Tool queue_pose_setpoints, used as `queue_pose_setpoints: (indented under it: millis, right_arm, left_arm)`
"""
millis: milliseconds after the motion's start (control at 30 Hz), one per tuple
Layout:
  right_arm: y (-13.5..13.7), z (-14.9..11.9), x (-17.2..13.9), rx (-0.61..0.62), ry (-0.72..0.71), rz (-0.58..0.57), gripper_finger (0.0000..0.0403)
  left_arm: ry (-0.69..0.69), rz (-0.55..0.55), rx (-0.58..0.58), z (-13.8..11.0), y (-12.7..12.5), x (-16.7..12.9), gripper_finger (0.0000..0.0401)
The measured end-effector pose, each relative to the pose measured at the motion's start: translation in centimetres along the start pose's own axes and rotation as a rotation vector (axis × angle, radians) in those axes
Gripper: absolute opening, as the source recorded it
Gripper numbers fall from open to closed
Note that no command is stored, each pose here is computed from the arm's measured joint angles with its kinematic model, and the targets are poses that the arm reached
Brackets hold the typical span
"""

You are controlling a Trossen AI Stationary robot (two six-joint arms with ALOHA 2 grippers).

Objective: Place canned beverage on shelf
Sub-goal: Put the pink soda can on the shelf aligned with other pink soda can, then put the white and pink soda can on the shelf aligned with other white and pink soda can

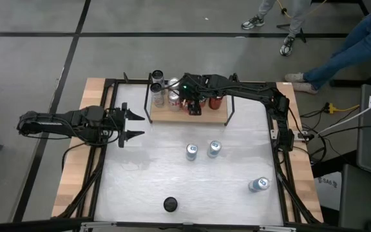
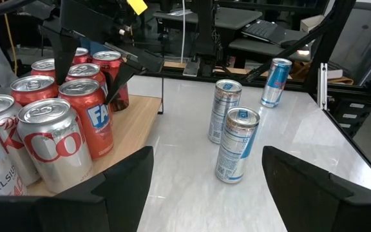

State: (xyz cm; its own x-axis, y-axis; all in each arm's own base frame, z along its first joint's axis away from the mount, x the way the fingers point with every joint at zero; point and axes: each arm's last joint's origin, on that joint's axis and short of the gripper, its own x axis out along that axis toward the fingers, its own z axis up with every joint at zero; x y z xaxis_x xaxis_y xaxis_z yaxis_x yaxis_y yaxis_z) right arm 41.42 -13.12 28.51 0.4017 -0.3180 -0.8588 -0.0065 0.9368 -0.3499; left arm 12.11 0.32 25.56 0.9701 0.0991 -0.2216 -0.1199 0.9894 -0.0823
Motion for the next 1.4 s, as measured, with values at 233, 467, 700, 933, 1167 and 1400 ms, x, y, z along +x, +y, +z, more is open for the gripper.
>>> queue_pose_setpoints:
  millis: [233, 467, 700, 933, 1167, 1400]
  right_arm:
    - [0.0, 0.0, 0.0, 0.002, -0.001, -0.011, 0.0337]
    - [-0.4, 0.0, -1.5, 0.008, -0.018, -0.039, 0.0337]
    - [-0.5, 0.0, -4.2, 0.044, -0.083, -0.031, 0.0337]
    - [2.1, 1.1, -7.6, -0.013, -0.204, 0.041, 0.0337]
    - [7.2, 2.7, -10.0, -0.122, -0.292, 0.101, 0.0337]
    - [13.8, 3.6, -12.3, -0.267, -0.35, 0.187, 0.0337]
  left_arm:
    - [0.0, 0.0, 0.0, 0.0, 0.0, 0.0, 0.0283]
    - [0.0, 0.0, 0.0, 0.0, 0.0, 0.0, 0.0283]
    - [0.0, 0.0, 0.0, 0.0, 0.0, 0.0, 0.0283]
    - [0.0, 0.0, 0.0, 0.0, 0.0, 0.0, 0.0283]
    - [0.0, 0.0, 0.003, 0.0, 0.0, 0.0, 0.0283]
    - [0.0, 0.0, 0.003, 0.0, 0.0, 0.0, 0.0283]
